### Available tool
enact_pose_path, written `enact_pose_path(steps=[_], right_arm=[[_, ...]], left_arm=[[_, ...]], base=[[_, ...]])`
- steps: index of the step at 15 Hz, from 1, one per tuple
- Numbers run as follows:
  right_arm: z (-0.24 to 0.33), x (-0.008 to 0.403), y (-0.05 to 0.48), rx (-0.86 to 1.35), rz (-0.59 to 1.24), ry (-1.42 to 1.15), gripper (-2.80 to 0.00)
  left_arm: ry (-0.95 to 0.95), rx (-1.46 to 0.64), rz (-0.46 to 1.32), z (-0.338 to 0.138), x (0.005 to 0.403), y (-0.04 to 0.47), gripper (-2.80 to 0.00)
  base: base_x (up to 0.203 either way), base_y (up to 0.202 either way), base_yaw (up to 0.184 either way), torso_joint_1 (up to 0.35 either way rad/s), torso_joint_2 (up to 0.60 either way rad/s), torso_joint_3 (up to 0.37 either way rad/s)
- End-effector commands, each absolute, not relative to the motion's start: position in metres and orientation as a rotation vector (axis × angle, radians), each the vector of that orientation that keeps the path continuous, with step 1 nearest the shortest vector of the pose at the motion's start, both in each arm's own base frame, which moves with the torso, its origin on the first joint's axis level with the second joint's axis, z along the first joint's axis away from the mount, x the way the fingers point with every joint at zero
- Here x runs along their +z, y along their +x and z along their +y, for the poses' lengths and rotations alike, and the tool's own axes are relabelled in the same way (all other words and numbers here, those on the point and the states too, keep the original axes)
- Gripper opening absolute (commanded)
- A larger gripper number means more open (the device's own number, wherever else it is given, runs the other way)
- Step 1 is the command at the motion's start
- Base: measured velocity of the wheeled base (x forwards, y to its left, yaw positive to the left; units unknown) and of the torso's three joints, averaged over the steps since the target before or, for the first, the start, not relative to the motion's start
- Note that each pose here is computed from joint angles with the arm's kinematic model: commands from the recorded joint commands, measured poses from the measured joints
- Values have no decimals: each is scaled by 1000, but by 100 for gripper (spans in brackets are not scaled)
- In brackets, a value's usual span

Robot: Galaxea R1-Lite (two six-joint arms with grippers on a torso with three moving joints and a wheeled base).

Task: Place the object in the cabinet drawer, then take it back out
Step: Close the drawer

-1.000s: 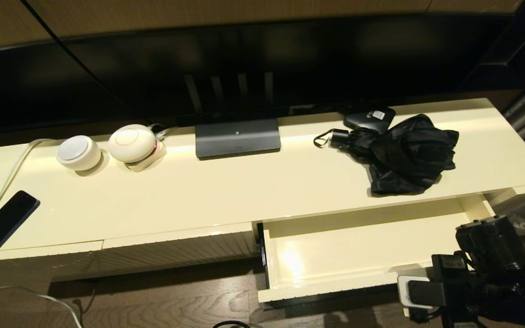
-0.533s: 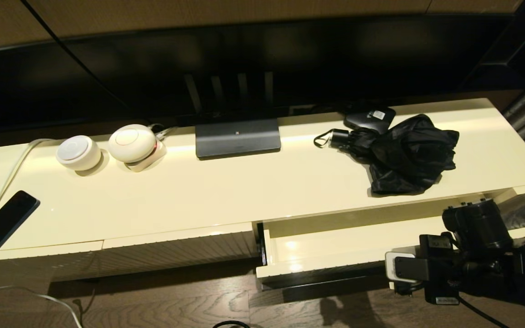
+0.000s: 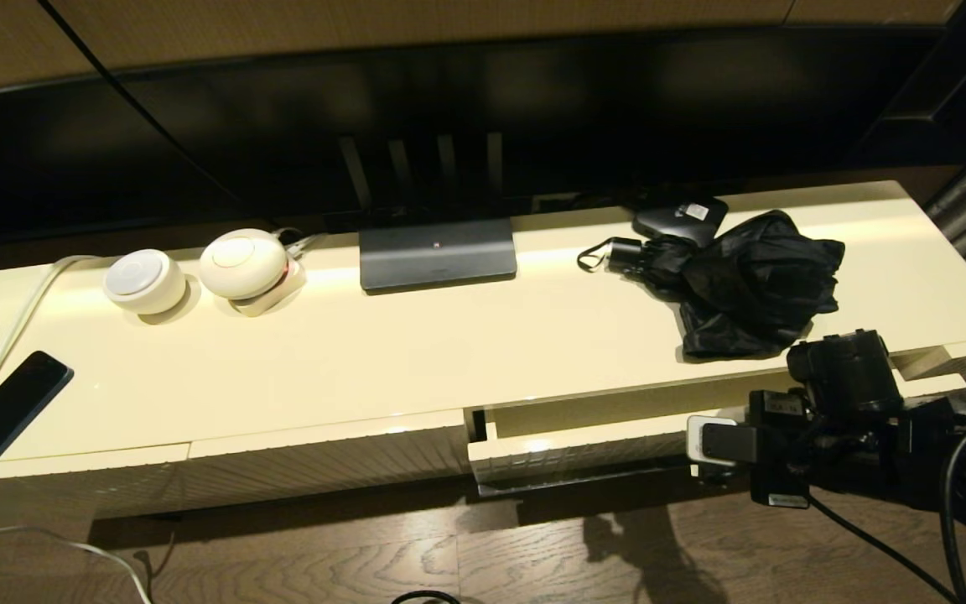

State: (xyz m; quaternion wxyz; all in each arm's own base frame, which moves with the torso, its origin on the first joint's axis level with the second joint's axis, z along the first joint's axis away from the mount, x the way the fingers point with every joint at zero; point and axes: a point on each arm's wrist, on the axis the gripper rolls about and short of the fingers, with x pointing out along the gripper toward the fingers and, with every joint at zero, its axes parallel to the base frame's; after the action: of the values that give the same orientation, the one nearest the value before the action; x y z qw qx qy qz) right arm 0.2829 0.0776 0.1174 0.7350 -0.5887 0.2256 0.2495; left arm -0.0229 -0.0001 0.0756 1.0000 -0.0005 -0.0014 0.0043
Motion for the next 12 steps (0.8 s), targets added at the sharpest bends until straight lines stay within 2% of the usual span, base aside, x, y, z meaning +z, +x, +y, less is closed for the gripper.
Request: enact_pose_path(steps=[1, 12], right_arm=[[78, 117, 296, 530, 490, -1296, -280], [76, 124, 314, 498, 463, -1305, -280]], left_arm=[[-2, 9, 2, 0, 75, -23, -280], [-2, 9, 2, 0, 75, -23, -280]], base=[[0, 0, 0, 0, 0, 0], [0, 0, 0, 0, 0, 0]])
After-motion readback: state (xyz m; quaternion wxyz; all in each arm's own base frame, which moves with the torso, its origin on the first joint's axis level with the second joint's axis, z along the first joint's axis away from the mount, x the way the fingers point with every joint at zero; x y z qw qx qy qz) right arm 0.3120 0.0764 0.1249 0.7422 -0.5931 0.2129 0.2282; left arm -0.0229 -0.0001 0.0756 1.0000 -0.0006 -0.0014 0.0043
